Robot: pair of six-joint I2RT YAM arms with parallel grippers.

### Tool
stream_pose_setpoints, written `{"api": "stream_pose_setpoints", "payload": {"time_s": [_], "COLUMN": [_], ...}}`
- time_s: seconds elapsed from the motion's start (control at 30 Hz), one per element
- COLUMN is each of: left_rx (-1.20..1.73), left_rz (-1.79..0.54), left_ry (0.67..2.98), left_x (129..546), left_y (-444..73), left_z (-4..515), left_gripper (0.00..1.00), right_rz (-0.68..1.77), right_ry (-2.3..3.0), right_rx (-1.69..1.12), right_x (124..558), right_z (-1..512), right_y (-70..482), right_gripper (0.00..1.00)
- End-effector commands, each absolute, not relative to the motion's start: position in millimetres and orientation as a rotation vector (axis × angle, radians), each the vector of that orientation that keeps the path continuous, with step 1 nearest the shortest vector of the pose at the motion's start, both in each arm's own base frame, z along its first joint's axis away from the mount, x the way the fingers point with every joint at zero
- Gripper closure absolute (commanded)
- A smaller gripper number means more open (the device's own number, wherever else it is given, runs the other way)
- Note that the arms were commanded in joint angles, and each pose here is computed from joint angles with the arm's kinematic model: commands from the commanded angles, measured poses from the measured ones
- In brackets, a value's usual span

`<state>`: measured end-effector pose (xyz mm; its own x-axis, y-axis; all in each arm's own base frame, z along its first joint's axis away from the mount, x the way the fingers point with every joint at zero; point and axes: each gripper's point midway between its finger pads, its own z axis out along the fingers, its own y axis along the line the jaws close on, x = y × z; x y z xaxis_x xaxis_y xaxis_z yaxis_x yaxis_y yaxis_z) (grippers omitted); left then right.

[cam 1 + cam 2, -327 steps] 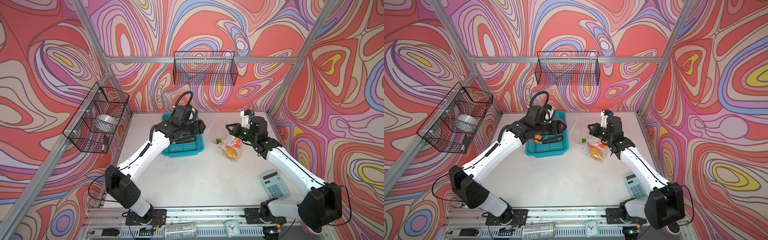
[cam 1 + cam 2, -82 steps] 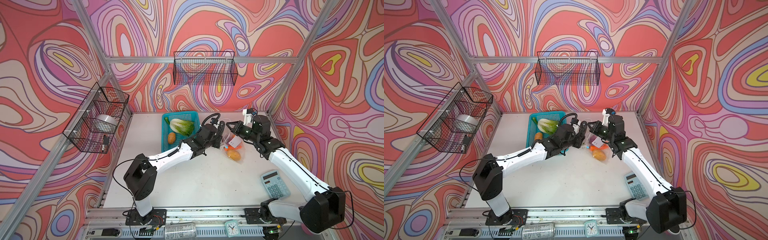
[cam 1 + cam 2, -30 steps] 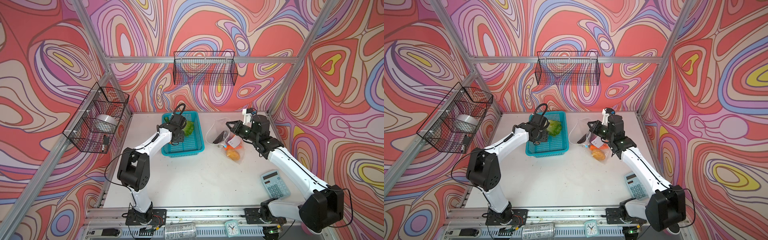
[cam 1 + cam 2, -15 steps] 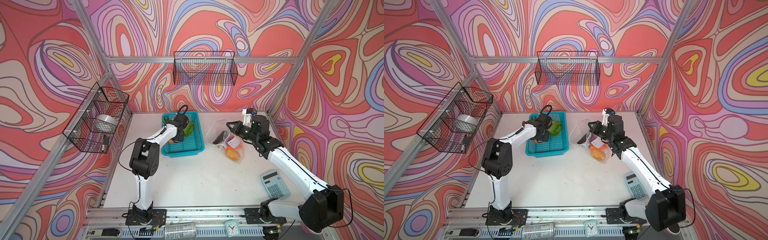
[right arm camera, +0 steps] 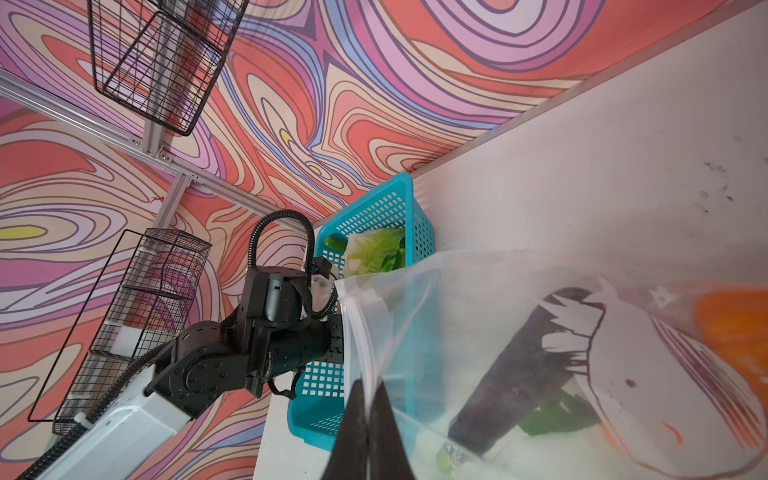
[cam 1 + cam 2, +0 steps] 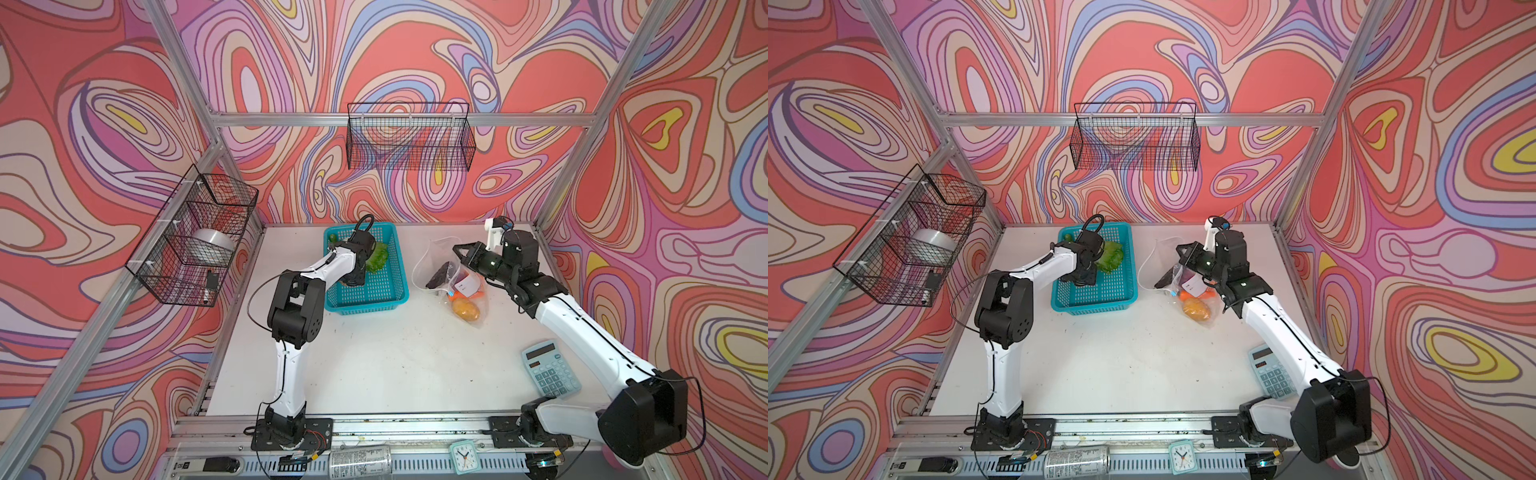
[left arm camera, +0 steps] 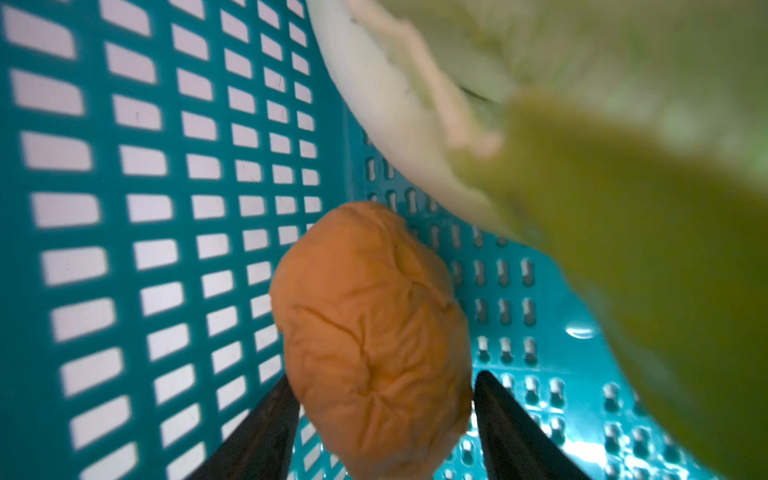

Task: Place the food in the zip-top bag and seal the zipper
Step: 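Move the left gripper to the basket and grasp the bread roll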

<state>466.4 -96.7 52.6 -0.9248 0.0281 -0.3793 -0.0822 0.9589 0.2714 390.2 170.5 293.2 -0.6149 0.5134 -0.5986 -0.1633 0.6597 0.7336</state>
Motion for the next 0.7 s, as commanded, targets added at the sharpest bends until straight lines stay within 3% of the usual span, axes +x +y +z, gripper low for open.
{"api": "stream_pose_setpoints", "payload": {"time_s": [0.0,0.33,0.67], "left_rx": [-0.058,-0.063,-0.049], "left_rz": [0.416,0.386,0.396], "left_ry": [2.740,2.715,2.758], "left_x": [470,491,485], "left_y": [-90,-94,-95], "left_z": [47,49,31], "left_gripper": [0.28,0.15,0.26], "right_rz": [0.975,0.966,0.960], "right_ry": [2.012,2.010,2.016], "right_rx": [0.266,0.263,0.261], "right_x": [394,396,396], "right_z": [296,300,299], "right_y": [170,170,169], "right_gripper": [1.00,1.00,1.00]}}
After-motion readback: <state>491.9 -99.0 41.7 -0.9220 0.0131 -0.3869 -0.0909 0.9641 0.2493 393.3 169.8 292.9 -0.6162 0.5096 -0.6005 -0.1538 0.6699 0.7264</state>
